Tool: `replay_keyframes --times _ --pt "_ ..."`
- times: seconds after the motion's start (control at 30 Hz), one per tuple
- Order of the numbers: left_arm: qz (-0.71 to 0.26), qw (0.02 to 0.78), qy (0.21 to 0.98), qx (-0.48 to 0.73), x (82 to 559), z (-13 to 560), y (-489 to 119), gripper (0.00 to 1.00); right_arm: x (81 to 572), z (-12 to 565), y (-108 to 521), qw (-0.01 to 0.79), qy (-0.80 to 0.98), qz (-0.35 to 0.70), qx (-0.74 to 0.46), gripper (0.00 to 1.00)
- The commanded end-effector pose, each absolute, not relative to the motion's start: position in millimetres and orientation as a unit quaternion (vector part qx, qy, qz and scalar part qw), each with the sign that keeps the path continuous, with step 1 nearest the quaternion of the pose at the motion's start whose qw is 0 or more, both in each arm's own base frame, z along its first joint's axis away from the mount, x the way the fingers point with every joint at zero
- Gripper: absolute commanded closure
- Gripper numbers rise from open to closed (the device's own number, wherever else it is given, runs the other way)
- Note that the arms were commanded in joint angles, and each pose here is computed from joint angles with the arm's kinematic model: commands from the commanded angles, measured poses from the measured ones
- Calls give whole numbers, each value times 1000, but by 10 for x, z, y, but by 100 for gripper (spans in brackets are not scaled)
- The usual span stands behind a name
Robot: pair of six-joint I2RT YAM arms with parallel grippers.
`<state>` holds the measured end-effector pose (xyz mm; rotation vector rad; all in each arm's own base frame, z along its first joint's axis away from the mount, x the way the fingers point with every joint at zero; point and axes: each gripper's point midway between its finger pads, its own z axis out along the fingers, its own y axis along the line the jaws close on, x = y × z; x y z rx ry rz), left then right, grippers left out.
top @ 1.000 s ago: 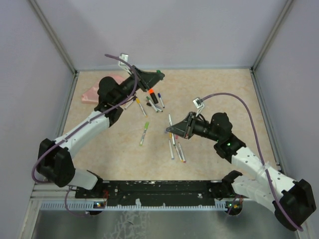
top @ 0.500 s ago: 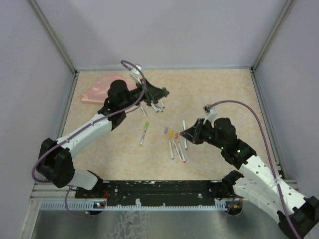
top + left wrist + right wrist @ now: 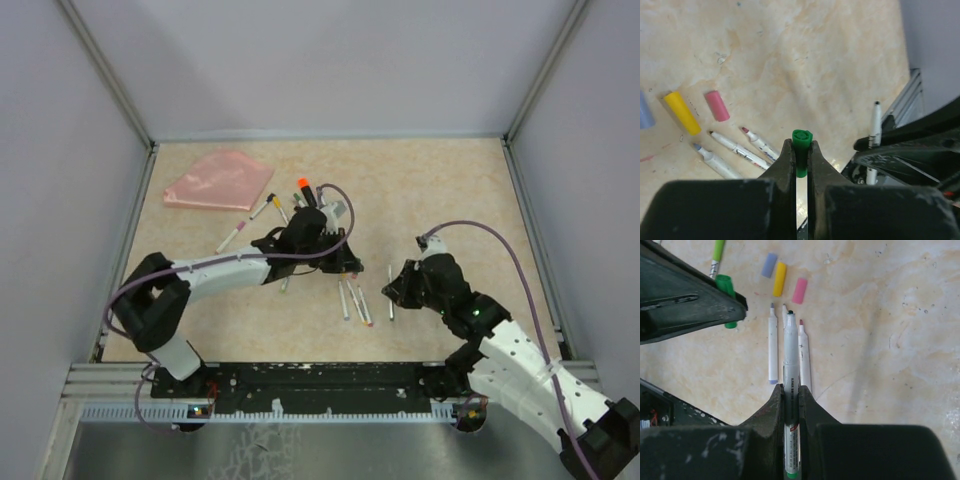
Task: Open the pen caps
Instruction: Place the pen cap at the center of the board.
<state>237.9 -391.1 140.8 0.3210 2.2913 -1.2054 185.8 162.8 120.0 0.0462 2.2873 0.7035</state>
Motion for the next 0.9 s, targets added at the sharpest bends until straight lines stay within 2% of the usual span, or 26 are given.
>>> replay_keyframes --times 0.0,0.2,0.4,0.87 --pt "-391 242 878 136 2379 1109 -4057 100 1886 1221 1599 382 881 277 34 100" --pt "-307 207 920 133 2453 598 -4143 100 1863 1104 1594 369 888 272 39 100" --pt "-225 203 943 138 2594 370 -4115 94 1858 1061 1582 367 889 270 44 100" --pt "-190 205 947 157 2702 233 -4171 75 1826 975 1619 356 890 280 43 100"
